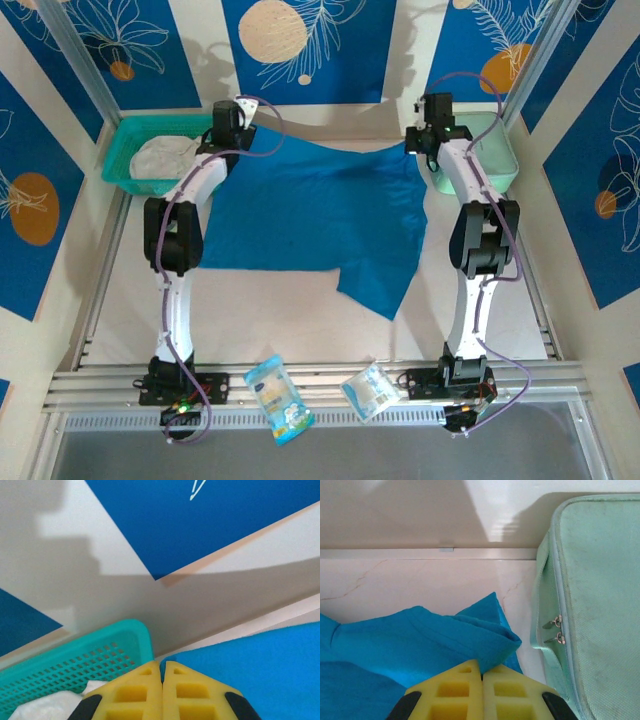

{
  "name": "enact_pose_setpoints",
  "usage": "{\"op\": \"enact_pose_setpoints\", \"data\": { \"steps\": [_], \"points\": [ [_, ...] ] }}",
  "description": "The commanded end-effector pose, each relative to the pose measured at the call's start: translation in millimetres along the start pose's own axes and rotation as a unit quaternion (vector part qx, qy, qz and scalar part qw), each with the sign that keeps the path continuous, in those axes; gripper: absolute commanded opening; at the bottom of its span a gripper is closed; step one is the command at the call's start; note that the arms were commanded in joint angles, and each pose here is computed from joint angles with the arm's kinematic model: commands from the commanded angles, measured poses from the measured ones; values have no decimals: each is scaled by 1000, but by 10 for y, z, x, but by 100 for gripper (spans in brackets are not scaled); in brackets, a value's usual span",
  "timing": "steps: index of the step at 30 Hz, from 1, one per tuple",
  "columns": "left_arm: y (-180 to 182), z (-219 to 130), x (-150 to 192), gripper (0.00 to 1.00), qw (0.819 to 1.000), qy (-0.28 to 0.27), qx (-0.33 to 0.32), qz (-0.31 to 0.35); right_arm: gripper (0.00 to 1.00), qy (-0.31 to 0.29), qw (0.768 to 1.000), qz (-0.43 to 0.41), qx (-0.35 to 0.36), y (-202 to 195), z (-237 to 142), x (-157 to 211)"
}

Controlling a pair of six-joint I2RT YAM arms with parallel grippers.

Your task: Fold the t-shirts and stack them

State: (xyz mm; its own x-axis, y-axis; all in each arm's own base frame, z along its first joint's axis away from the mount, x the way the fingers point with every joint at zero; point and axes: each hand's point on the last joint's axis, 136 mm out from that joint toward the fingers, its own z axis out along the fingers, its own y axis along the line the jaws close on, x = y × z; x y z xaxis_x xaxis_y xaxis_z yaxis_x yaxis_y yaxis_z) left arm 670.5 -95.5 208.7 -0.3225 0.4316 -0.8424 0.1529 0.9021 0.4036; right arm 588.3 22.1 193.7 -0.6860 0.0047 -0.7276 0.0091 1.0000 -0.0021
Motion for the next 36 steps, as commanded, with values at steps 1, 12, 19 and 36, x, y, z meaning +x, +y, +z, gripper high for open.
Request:
{"op": "enact_pose_setpoints", "data": {
  "steps": [1, 12, 19, 36],
  "points": [
    [59, 38, -105, 0, 999, -35, -4, 7, 0, -44, 998, 29, -33, 33, -291, -246],
    [26, -187, -88, 0, 998, -55, 5, 29, 0, -7, 996, 48, -79, 243, -347, 197],
    [161, -622, -374, 0, 997, -69, 12, -10, 0, -26, 994, 59, -84, 253, -656, 259],
    [1111, -4030, -1605, 0, 971, -219, 12, -99, 0, -349, 922, -15, -165, 412, -4832, -617]
  ]
}}
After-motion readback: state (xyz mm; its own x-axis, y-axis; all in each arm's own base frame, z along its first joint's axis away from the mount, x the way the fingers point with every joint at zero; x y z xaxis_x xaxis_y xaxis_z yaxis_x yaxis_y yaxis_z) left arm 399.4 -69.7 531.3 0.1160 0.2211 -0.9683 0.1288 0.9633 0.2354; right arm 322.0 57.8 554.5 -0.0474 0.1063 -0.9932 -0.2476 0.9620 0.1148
